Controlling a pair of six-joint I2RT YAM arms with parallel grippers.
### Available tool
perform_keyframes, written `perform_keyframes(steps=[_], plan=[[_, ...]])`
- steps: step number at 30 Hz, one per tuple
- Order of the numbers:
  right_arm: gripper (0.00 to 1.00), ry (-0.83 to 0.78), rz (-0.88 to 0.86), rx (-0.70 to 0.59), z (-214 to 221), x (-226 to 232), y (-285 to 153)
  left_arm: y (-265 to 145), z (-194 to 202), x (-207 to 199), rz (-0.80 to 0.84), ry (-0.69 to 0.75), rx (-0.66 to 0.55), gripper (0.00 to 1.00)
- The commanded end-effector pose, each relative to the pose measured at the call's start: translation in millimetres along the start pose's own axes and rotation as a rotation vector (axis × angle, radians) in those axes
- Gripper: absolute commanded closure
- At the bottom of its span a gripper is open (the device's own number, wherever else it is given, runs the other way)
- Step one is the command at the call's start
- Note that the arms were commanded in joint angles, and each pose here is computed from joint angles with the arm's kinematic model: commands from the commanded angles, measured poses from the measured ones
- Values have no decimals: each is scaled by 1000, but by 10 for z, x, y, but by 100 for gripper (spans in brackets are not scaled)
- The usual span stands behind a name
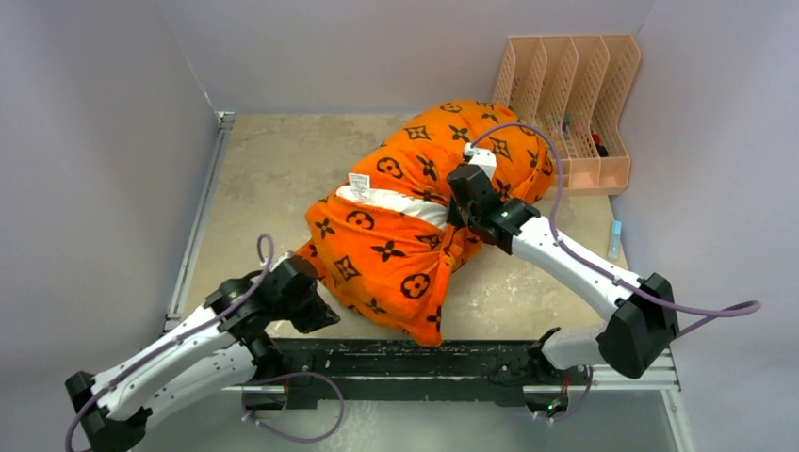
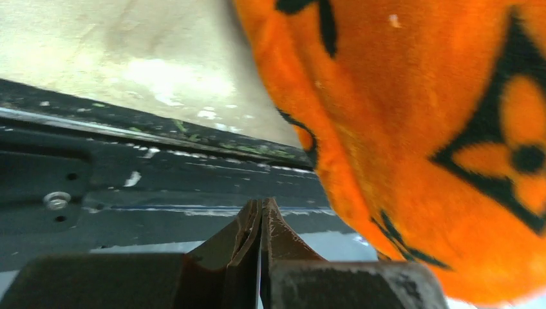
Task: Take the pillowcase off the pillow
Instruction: Remove the pillow from the pillowcase.
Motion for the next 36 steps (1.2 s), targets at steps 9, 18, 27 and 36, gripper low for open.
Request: perform_keyframes(steps=[9, 18, 27, 36], plan=[[100, -152, -194, 7, 369, 117, -117, -355, -47, -1041, 314, 51, -142, 41], [100, -176, -230, 3, 418, 258, -285, -22, 27, -1481, 275, 115, -139, 32], [100, -145, -176, -101, 20, 190, -517, 368, 3, -683, 83, 45, -87, 100], [100, -125, -3, -115, -226, 152, -320, -64, -10, -162, -6, 84, -27, 100]])
Point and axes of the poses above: each gripper's point midway between its finger pads, its own y axis out along the fingers, its own x axis along the line the jaws close on, z = x × y, the point moved 8 cm from there along -y, back along the fingers, and after that the axes turned 13 degrees about -y, right-handed, at the moved point
